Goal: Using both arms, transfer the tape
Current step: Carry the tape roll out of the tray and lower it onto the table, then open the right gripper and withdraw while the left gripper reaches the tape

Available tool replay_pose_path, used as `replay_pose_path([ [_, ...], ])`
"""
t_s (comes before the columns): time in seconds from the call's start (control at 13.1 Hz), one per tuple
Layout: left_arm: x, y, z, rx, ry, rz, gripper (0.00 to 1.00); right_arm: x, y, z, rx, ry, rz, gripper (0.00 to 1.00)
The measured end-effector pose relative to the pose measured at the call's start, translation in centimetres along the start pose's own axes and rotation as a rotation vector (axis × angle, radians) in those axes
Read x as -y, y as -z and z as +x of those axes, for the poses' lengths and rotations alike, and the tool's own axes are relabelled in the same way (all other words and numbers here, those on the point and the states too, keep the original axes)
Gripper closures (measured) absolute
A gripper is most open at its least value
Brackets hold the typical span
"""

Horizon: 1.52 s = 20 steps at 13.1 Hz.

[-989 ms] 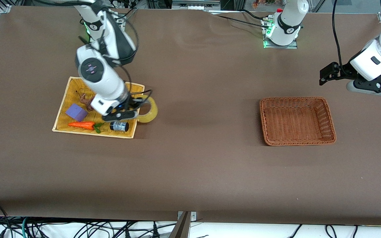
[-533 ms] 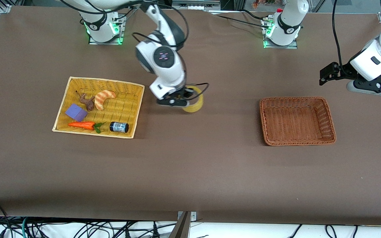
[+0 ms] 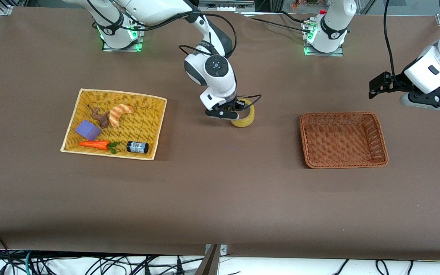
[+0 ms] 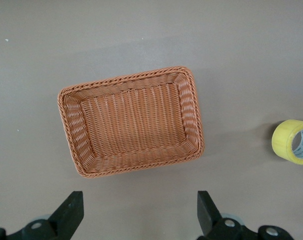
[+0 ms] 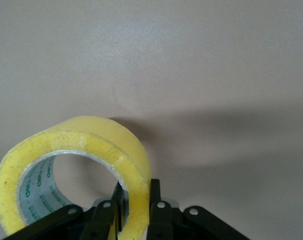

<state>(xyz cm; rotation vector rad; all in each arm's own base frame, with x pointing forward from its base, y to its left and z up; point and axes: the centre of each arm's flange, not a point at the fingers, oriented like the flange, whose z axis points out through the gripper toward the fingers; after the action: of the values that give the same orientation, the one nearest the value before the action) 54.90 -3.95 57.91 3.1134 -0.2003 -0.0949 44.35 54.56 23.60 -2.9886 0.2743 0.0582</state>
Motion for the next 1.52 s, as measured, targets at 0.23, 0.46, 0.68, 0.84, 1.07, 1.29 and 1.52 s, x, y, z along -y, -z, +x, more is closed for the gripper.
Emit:
replay_pose_path([
  [0.23, 0.0, -0.2, 0.1, 0.004, 0.000, -0.001, 0.00, 0.0, -1.0, -0.1, -0.008, 0.007, 0.004, 0.79],
  [0.46, 0.1, -0.5, 0.3, 0.010, 0.000, -0.002, 0.00, -0.2, -2.2, -0.2, -0.004, 0.010, -0.006, 0.79],
  [0.68, 0.1, -0.6, 0.3, 0.011, 0.000, -0.002, 0.00, -0.2, -2.3, 0.0, -0.010, 0.009, -0.005, 0.63],
  [0.84, 0.1, -0.7, 0.3, 0.013, -0.001, -0.002, 0.00, 0.1, -1.2, 0.8, -0.024, 0.004, 0.006, 0.44],
  [1.07, 0.0, -1.0, 0.5, 0.021, -0.003, -0.003, 0.00, -0.9, 4.5, 4.0, -0.042, -0.034, -0.009, 0.14],
  [1.29, -2.2, -2.4, 0.7, 0.077, -0.045, -0.009, 0.00, -6.3, 15.5, 9.4, -0.038, 0.023, -0.068, 0.00],
  [1.52, -8.0, -3.9, 1.0, 0.110, -0.117, -0.016, 0.00, -14.6, 26.0, 13.3, -0.054, 0.101, -0.093, 0.00],
])
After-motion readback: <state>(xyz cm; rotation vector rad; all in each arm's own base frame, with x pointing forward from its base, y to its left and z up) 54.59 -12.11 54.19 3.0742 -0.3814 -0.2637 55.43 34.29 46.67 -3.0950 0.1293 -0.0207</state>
